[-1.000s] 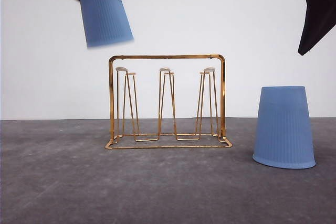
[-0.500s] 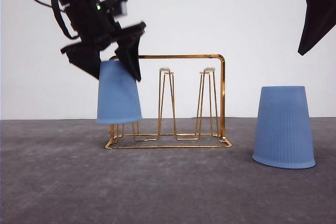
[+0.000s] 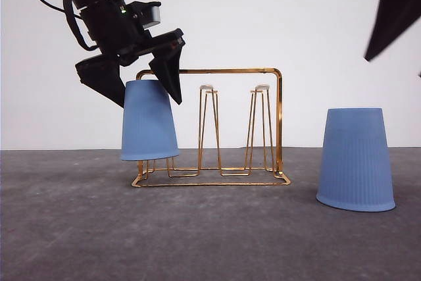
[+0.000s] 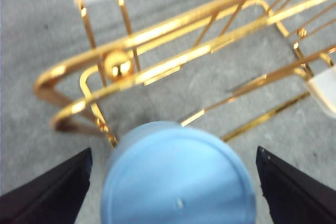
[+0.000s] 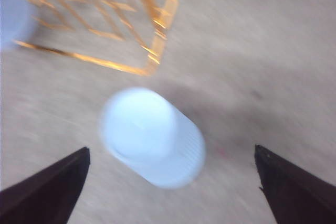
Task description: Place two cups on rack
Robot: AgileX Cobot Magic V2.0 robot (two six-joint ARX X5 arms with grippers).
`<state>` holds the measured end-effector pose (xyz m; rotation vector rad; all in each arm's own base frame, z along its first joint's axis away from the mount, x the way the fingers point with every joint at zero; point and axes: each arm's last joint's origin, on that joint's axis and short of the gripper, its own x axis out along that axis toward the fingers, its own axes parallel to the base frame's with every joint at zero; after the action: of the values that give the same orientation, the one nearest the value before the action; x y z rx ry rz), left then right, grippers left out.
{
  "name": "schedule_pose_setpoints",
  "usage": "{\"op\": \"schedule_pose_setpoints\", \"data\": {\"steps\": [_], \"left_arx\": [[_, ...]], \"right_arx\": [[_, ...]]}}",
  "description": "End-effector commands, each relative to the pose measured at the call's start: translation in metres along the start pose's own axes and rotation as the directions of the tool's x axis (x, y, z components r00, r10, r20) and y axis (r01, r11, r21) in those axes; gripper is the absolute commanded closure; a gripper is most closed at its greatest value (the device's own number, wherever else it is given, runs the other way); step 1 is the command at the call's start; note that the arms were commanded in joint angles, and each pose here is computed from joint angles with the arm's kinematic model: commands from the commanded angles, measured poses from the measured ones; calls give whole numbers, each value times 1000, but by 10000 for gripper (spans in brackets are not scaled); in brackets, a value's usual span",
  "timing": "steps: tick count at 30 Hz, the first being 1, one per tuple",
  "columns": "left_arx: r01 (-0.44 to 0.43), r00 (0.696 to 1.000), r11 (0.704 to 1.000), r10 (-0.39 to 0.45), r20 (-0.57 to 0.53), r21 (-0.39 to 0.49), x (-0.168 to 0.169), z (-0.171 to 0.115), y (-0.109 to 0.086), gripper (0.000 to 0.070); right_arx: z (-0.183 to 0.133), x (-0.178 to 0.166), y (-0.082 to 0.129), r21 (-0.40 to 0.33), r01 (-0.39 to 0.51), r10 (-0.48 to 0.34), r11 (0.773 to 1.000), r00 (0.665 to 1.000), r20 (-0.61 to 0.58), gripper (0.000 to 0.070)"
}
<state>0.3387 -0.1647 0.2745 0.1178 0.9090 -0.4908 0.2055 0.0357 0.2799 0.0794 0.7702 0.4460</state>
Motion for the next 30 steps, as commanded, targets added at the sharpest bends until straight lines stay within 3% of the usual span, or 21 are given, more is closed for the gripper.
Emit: {"op": "schedule_pose_setpoints", "data": {"steps": [1,9,14,20,26,30], "left_arx": [[7,997,1000,-9,80,24,-22,14,-5,93],[-23,986,999,16,168,40,-94,13,-12,105],[-140,987,990,137,81,35,-126,-9,-10,105],[-162,987,987,162,-6,11,-129,-44,-6,105],[-172,983,984,168,-78,-50,-123,-91,-2,105],[-176,980,982,168,-109,-69,-121,-114,-1,105]], "right_arx": [[5,3,3,-35,-23,23,999,1000,19,62],[7,38,13,-78,-63,59,995,997,-46,58],[5,68,10,-101,4,-14,995,995,-103,57],[-3,97,3,-85,0,-16,996,983,-183,67],[-5,103,2,-80,-12,-4,997,979,-203,300],[3,98,5,-80,-51,36,996,984,-176,326]]}}
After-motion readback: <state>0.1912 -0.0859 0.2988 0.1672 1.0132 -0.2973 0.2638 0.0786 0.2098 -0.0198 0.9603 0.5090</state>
